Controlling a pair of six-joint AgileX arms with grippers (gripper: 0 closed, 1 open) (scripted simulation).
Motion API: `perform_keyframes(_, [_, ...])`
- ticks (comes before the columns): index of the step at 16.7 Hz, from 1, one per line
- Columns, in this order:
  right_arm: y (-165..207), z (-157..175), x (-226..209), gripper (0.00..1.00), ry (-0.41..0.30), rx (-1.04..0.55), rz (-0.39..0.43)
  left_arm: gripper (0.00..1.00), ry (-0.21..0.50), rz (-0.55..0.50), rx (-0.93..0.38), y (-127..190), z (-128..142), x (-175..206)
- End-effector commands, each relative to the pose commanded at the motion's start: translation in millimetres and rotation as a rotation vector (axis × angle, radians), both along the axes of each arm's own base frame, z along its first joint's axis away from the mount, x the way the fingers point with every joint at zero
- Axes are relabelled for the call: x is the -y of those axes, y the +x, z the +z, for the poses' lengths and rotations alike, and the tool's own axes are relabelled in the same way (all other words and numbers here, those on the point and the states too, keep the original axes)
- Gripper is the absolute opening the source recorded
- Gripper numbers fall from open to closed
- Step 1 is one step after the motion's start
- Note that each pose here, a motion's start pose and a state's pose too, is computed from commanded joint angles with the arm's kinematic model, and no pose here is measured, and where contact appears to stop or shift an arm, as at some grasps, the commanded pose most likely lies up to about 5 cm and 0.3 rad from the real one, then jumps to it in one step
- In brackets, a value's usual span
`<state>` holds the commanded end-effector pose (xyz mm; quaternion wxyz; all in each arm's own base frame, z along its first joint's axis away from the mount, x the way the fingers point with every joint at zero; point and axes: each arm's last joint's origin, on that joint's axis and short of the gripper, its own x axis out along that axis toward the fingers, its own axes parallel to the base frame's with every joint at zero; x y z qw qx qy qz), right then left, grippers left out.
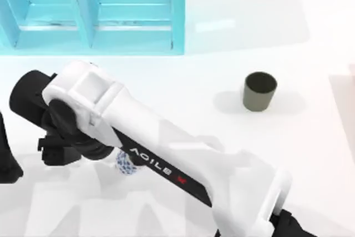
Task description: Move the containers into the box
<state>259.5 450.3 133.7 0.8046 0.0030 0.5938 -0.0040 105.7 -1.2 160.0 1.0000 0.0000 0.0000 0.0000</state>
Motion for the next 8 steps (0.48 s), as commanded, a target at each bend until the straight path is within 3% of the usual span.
perform_keyframes(8, [0.0, 0.0, 0.0, 0.25, 0.000, 0.000, 0.000, 1.00, 0.000, 0.000, 0.000, 0.0, 0.0, 0.0])
